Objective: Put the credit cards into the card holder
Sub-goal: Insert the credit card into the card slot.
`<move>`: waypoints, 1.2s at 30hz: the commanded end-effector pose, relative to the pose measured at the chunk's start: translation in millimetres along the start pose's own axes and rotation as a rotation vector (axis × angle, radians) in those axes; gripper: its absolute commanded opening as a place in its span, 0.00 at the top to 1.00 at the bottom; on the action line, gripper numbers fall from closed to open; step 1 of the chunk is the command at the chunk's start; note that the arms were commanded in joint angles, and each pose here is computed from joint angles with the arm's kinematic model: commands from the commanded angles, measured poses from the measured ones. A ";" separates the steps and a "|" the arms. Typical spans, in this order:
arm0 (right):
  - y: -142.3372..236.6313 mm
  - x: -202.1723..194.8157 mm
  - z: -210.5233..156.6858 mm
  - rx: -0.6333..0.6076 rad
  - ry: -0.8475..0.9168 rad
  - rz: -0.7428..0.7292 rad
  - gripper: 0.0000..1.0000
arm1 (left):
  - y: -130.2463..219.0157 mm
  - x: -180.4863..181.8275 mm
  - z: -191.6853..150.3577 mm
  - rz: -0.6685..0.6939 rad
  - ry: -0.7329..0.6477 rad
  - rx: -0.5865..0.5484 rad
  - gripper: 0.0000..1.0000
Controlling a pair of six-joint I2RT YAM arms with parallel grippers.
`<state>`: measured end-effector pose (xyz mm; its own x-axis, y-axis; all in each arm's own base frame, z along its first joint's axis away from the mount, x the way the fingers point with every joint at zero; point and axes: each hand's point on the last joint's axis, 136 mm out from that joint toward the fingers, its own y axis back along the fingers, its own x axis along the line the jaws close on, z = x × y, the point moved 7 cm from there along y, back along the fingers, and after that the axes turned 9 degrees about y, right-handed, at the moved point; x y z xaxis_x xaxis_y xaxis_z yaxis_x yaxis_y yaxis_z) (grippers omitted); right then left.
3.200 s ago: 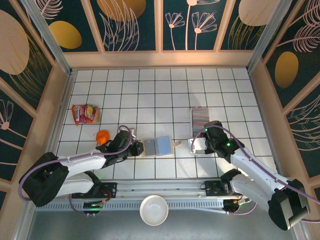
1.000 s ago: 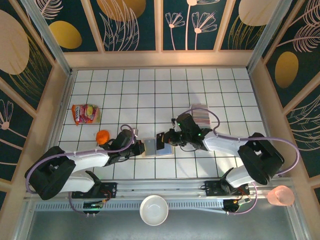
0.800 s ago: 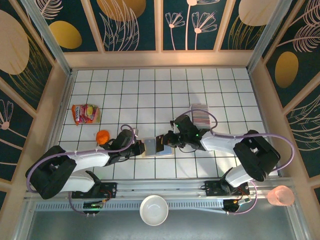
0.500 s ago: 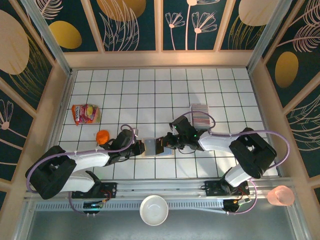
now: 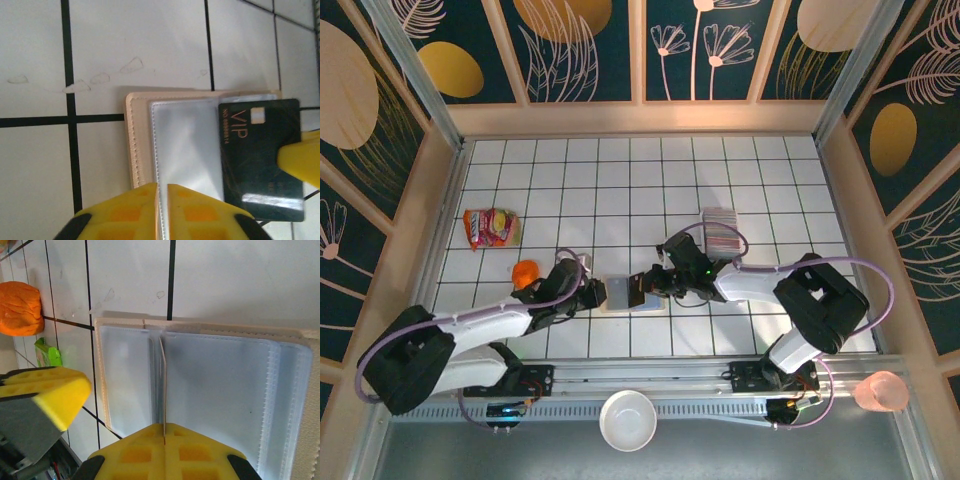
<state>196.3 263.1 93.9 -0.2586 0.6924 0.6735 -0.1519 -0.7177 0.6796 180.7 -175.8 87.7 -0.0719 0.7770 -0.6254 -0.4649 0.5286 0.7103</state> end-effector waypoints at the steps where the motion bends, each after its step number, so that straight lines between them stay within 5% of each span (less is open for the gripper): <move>1: -5.0 -4.5 -4.9 0.011 -0.015 -0.014 1.00 | 6.2 -1.3 3.6 0.012 -0.008 -0.026 0.83; 36: 3.5 2.7 -3.7 -0.040 -0.057 0.045 1.00 | -14.5 18.2 -10.1 0.098 -0.034 0.065 0.98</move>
<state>193.9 263.5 92.5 -0.2108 0.6631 0.7182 -0.1582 -0.7482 0.6444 178.8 -170.2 66.5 -0.0972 0.8333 -0.5442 -0.4272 0.4589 0.7790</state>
